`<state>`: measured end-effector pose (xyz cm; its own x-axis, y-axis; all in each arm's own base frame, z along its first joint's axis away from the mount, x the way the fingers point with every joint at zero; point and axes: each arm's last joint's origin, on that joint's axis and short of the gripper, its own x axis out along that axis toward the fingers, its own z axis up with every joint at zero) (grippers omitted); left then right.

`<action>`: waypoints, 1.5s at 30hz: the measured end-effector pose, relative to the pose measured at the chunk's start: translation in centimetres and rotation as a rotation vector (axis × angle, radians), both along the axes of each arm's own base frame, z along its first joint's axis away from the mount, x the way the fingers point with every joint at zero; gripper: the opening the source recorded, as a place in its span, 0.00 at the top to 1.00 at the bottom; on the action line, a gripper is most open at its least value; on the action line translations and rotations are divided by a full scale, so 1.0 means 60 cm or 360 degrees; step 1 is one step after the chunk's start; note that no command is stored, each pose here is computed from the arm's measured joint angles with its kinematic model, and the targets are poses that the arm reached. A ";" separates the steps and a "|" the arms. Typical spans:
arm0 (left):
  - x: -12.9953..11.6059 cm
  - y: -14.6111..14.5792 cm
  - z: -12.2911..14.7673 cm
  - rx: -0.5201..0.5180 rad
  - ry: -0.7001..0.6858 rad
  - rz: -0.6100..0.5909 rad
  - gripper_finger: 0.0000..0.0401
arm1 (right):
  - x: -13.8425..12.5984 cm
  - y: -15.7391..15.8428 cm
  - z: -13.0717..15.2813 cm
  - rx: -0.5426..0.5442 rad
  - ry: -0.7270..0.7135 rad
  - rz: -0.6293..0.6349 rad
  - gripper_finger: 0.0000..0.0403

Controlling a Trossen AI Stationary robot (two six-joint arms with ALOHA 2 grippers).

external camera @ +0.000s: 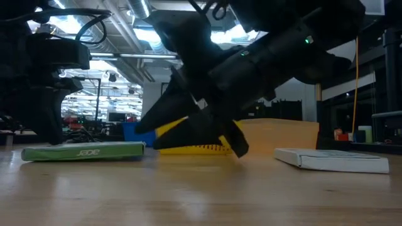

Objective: Pick and place items into bin
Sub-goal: Put the white card reader box into the orange bin

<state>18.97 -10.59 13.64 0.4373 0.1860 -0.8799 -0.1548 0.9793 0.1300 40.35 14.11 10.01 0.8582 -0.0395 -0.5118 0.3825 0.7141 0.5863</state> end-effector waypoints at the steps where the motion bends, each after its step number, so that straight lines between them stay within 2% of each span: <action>1: 0.000 0.000 0.000 -0.0001 0.0000 0.0001 1.00 | 0.003 0.000 0.000 0.0005 -0.0005 -0.0004 0.69; 23: 0.000 0.000 0.000 -0.0003 -0.0003 0.0001 1.00 | 0.008 -0.022 -0.010 0.0111 0.0083 -0.0130 0.69; 28: 0.000 0.000 0.000 -0.0001 -0.0005 0.0002 0.99 | 0.006 -0.026 -0.014 0.0187 0.0152 -0.0140 0.69; 32: 0.001 0.000 0.000 -0.0003 -0.0010 0.0012 1.00 | 0.009 -0.024 -0.011 0.0172 0.0189 -0.0133 0.69; 36: 0.001 0.000 0.000 -0.0003 -0.0013 0.0015 0.99 | 0.018 -0.020 0.000 0.0135 0.0354 -0.0138 0.69; 41: 0.001 0.000 0.000 -0.0002 -0.0013 0.0015 1.00 | 0.029 -0.017 0.010 0.0048 0.0301 -0.0067 0.69; 45: 0.001 0.000 0.000 -0.0002 -0.0013 0.0015 0.99 | 0.029 -0.019 0.009 0.0076 0.0313 -0.0097 0.69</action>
<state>19.01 -10.58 13.63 0.4427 0.1893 -0.8765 -0.1652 0.9779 0.1277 42.10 12.96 10.54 0.7383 -0.0602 -0.6718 0.5348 0.6592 0.5287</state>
